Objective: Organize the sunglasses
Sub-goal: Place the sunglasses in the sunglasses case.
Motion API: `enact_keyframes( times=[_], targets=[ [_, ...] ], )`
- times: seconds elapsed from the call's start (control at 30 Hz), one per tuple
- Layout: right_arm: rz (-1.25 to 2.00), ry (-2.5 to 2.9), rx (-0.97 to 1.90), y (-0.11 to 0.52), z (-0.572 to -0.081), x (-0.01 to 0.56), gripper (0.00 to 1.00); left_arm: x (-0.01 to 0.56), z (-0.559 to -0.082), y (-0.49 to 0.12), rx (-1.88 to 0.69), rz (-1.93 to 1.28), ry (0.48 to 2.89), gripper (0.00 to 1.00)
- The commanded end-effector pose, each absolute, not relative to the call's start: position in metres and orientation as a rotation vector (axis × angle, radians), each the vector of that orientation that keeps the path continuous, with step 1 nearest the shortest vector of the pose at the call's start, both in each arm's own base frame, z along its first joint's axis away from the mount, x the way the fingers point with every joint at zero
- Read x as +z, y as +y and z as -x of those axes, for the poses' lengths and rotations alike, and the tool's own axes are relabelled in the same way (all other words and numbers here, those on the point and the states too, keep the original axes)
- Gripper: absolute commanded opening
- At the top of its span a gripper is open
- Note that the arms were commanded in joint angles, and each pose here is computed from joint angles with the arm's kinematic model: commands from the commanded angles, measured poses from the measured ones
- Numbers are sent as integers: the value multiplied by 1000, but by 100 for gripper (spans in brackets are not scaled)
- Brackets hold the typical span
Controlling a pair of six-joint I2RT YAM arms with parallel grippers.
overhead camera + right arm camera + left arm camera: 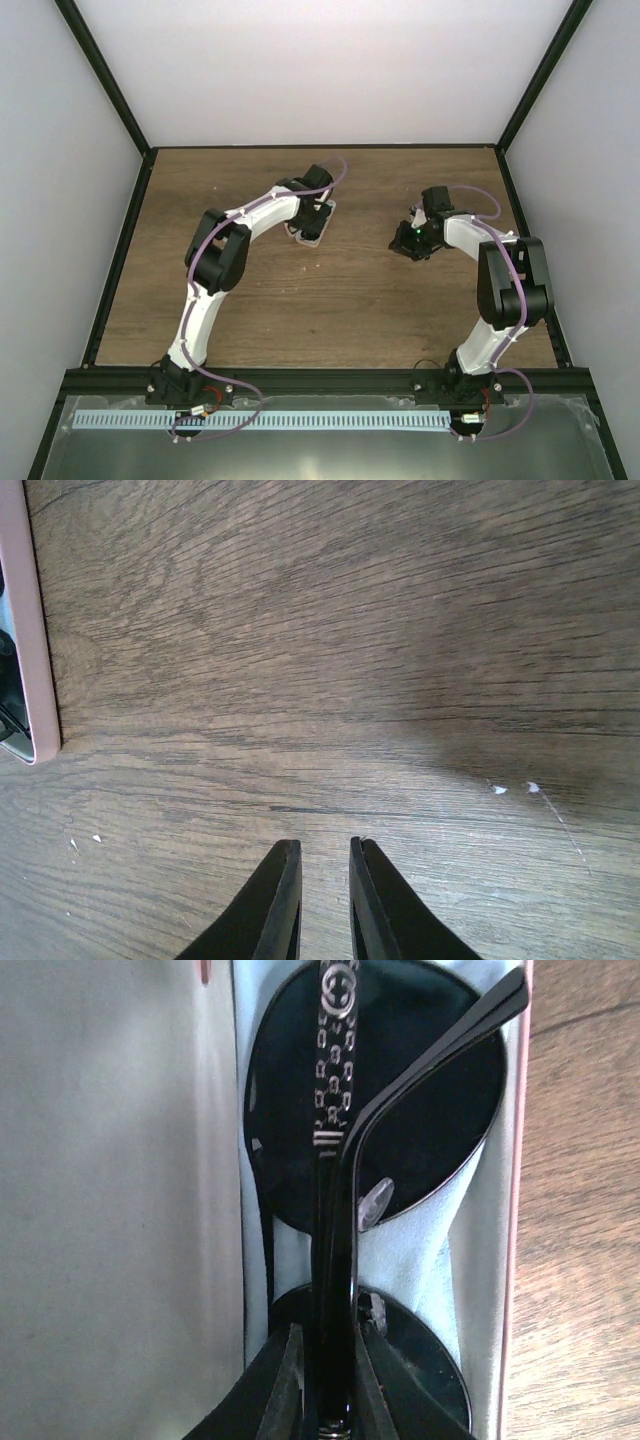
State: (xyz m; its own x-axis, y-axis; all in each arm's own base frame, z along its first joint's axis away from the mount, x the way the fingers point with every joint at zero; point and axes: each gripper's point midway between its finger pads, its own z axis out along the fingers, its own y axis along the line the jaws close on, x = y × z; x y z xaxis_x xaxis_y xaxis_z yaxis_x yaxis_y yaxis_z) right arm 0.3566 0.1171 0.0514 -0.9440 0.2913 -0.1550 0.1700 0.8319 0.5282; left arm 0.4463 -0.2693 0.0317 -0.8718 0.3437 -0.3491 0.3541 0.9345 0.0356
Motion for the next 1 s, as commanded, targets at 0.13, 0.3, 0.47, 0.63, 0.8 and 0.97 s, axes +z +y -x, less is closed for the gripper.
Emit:
enact_keyframes(
  times=[0.13,0.3,0.47,0.63,0.8,0.97],
  targets=[
    [-328,2766,792,118,-362,54,16,25,-432,-258,28,-543,2760,24],
    [-328,2760,796,118,-364,56,16,38,-430,-261,-1,-546,2739,28],
    [-328,2761,801,119,-364,56,16,46,-431,-264,-11,-552,2725,30],
    [-327,2760,803,119,-364,57,16,54,-432,-267,-22,-555,2707,31],
    [-325,2759,809,120,-364,57,16,70,-435,-272,-43,-551,2675,45],
    [-323,2758,815,121,-365,58,16,78,-438,-273,-41,-546,2657,46]
  ],
)
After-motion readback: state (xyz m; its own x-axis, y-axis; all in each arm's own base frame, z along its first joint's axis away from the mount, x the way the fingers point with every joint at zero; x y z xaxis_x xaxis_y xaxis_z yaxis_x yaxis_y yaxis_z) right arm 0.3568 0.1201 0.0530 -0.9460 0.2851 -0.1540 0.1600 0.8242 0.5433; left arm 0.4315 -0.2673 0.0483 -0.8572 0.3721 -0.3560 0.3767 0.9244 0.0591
